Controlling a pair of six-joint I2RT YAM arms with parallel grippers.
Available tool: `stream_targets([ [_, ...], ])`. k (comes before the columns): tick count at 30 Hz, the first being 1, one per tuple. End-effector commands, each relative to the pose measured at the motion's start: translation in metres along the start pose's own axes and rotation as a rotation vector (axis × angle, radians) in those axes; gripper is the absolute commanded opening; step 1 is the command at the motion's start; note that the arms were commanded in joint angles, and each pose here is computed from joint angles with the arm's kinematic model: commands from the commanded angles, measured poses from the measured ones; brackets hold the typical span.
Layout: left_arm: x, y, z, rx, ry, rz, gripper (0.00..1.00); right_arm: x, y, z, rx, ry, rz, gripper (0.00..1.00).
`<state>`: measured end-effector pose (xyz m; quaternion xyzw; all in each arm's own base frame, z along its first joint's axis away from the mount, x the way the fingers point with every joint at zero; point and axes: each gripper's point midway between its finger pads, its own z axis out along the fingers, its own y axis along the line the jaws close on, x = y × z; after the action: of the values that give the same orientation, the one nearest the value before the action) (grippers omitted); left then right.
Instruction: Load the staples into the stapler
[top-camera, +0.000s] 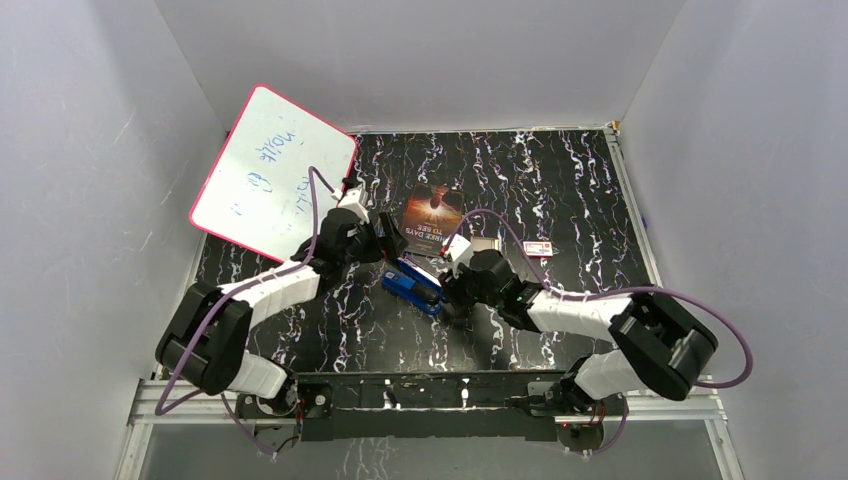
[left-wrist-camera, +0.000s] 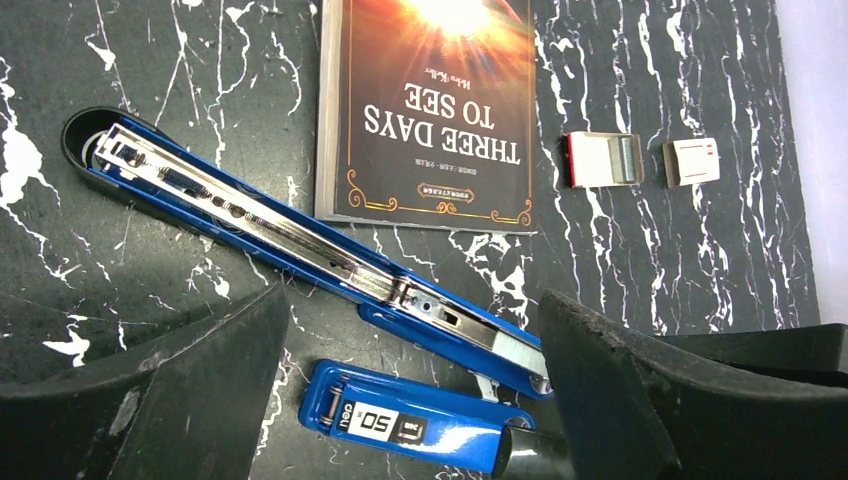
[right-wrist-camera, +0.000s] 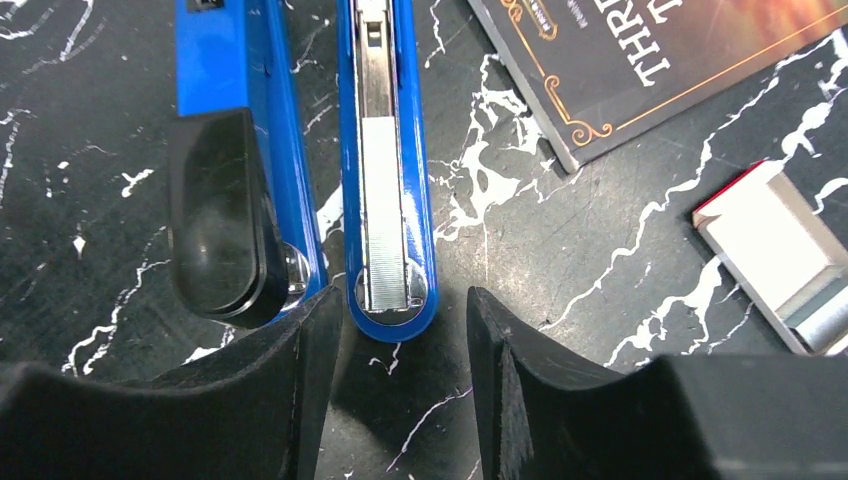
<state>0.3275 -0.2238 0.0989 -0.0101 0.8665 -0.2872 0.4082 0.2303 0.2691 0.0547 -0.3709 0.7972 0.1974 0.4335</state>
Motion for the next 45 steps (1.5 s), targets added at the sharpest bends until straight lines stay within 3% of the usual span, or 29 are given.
stream_targets([
  [1, -0.016, -0.003, 0.005, 0.007, -0.033, -0.02, 0.93, -0.028, -0.002, 0.013, -0.024, -0.088, -0.005, 0.54],
  [10, -0.018, 0.012, 0.011, 0.005, -0.039, -0.123, 0.93, -0.034, -0.001, 0.026, -0.074, -0.138, 0.003, 0.31],
  [15, -0.013, 0.016, 0.016, 0.019, -0.026, -0.166, 0.93, -0.03, 0.004, 0.03, -0.105, -0.127, -0.011, 0.35],
  [21, -0.007, 0.021, 0.02, 0.023, -0.018, -0.222, 0.93, -0.032, 0.006, 0.035, -0.116, -0.137, -0.019, 0.27],
  [29, 0.0, 0.036, 0.027, -0.009, -0.024, -0.365, 0.95, -0.04, 0.008, 0.042, -0.136, -0.145, -0.023, 0.0],
  [40, 0.009, 0.041, 0.053, 0.004, -0.02, -0.557, 0.98, -0.045, 0.014, 0.05, -0.17, -0.145, -0.001, 0.0],
  [45, 0.008, 0.041, 0.059, 0.035, -0.052, -0.588, 0.92, -0.042, 0.012, 0.049, -0.151, -0.144, 0.024, 0.0],
])
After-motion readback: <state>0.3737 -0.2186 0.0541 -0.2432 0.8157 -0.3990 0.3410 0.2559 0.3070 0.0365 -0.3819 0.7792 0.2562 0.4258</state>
